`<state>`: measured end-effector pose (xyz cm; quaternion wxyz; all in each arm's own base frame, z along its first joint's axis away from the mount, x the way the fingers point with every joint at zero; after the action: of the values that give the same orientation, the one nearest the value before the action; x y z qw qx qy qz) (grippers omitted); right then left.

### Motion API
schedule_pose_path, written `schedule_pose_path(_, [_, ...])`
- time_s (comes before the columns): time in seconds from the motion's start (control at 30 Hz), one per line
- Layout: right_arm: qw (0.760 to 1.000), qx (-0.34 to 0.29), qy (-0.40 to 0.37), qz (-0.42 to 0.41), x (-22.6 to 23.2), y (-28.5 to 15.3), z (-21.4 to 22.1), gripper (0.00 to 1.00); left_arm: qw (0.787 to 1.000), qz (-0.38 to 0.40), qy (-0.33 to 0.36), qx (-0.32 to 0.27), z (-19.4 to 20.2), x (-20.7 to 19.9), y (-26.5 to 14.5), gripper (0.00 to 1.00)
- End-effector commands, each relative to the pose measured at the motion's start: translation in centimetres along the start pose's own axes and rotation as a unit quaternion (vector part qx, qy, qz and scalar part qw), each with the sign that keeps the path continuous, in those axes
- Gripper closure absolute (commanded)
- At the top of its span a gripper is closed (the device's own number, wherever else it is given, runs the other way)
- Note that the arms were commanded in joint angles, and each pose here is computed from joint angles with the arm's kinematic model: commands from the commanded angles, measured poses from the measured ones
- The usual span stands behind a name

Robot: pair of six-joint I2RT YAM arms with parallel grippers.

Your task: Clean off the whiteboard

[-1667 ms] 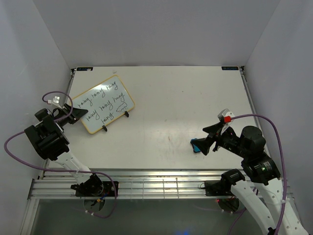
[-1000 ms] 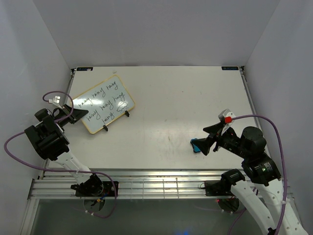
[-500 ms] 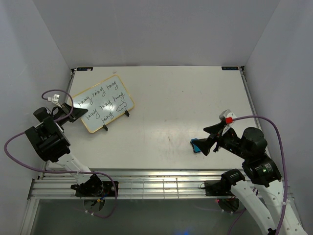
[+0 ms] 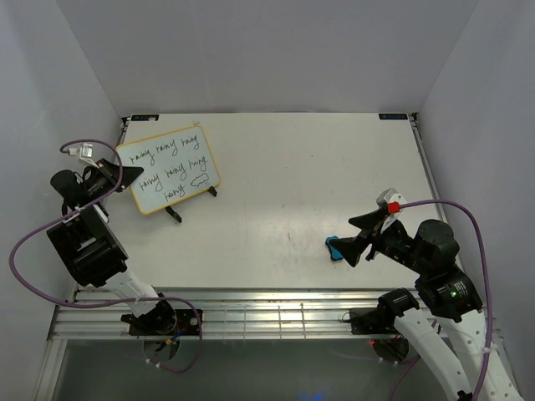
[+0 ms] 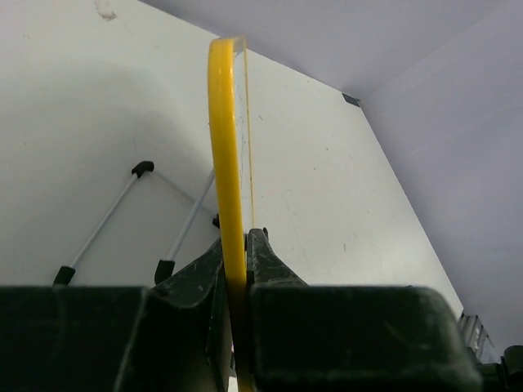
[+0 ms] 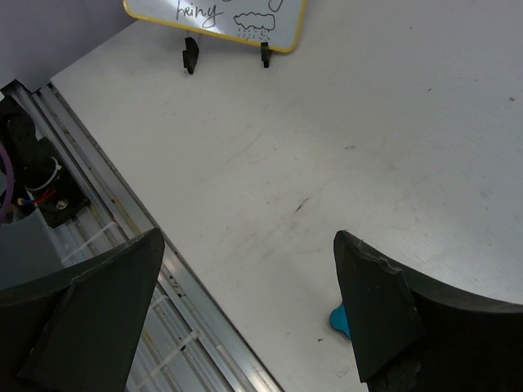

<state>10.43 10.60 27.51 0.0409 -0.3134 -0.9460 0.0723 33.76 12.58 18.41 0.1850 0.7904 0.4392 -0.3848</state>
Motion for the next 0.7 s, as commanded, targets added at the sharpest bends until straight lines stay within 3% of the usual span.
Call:
schedule_pose_path(0.0, [1.0,-0.02,-0.016,-0.004,0.1,-0.1,-0.7,0.1,0.994,0.031,0.096,-0.028,-3.5,-4.0,0.6,1.0])
schedule_pose_path(0.23, [1.0,-0.02,-0.016,-0.003,0.0,0.0,-0.7,0.1,0.981,0.069,0.176,-0.044,-7.1,-9.8,3.4,1.0])
schedule_pose_path(0.43, [1.0,-0.015,-0.014,0.007,-0.2,0.0,-0.3,0.1,0.974,0.092,0.199,-0.047,-8.9,-14.4,5.3,1.0])
schedule_pose_path(0.67, [0.999,-0.003,0.002,0.05,-1.1,0.1,-0.4,0.1,0.983,0.106,0.147,-0.028,-6.7,-21.0,7.7,1.0])
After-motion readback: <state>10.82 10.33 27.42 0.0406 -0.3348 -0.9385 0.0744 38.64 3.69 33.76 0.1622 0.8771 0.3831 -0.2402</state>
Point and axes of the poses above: each gripper's point midway between its finger pads, its own y axis out along the fingers, its own x axis along the line the jaws close on, z = x × y, the point moved 7 cm from there along -y, back along the fingers, and after that the axes turned 9 degrees about -y, right-handed, at the moved point
